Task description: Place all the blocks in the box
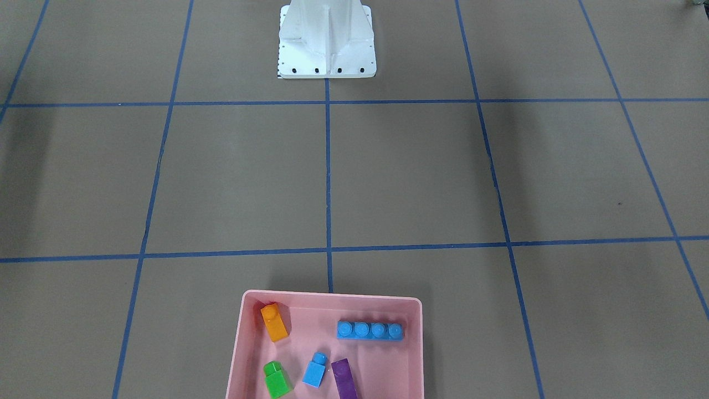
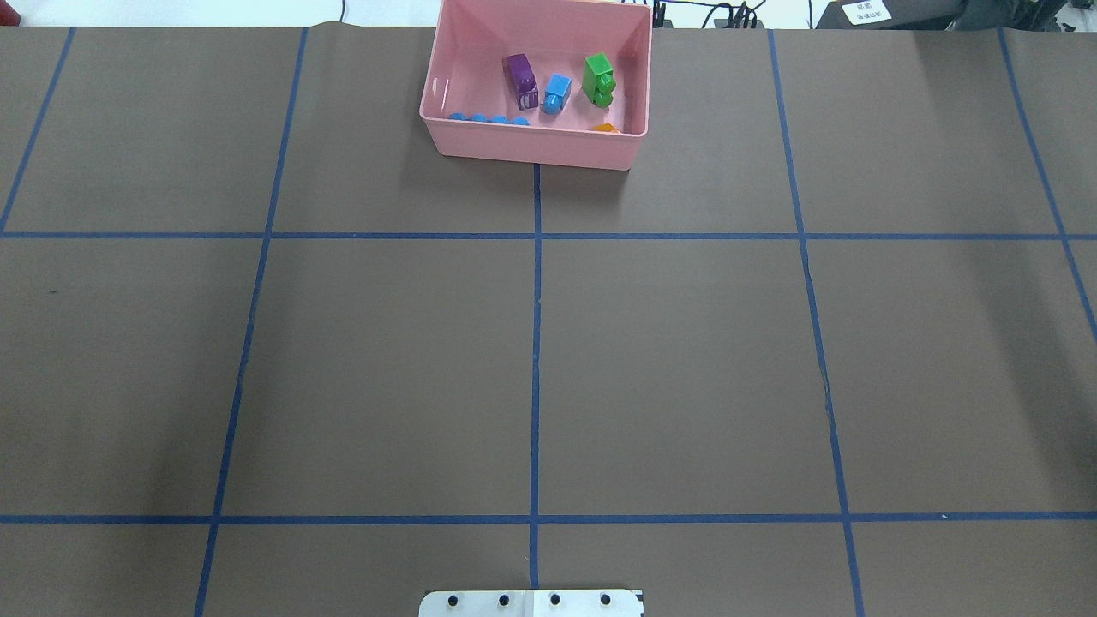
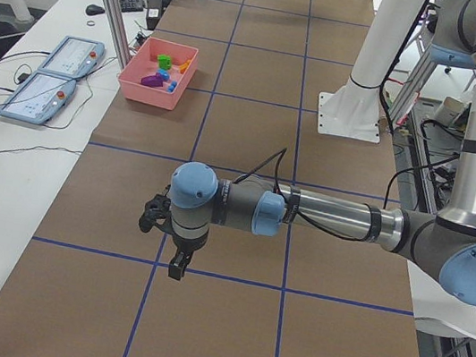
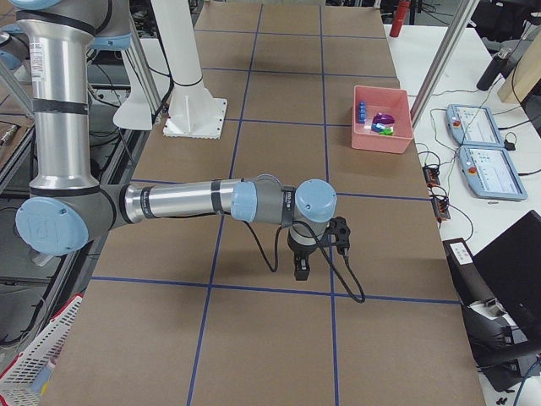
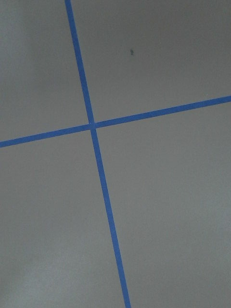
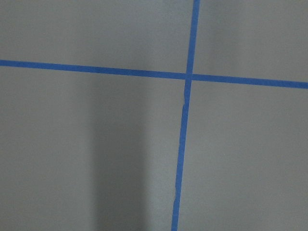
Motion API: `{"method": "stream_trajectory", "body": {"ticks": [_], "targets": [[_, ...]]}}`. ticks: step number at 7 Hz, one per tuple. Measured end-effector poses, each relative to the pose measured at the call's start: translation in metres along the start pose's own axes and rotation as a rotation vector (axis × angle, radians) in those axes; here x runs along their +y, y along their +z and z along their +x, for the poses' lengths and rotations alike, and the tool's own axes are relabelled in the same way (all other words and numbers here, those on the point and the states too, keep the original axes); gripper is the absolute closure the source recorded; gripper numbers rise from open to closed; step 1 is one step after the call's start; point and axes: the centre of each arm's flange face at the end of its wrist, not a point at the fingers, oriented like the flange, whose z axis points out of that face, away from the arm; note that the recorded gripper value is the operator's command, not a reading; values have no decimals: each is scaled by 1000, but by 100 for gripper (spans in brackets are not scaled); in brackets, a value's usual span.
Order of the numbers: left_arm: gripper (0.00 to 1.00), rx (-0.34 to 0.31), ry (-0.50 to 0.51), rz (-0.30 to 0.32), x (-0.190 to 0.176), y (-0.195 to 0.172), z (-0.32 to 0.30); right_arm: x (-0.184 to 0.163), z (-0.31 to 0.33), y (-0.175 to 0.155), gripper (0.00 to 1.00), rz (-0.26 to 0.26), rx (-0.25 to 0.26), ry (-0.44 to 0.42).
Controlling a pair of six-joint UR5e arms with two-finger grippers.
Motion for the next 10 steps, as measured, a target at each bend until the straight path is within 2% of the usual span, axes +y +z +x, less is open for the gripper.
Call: {"method": "stream_trajectory", "body": {"ticks": [1, 4, 10], "targets": [[0, -3, -7, 0, -2, -1, 0, 3, 2, 2, 0, -5, 0, 62], [0, -8, -162, -1, -1, 0, 0, 4, 5, 4, 0, -9, 2, 176], [0, -4, -183, -7, 2, 3, -2, 4, 3, 2, 0, -5, 1, 195]]}}
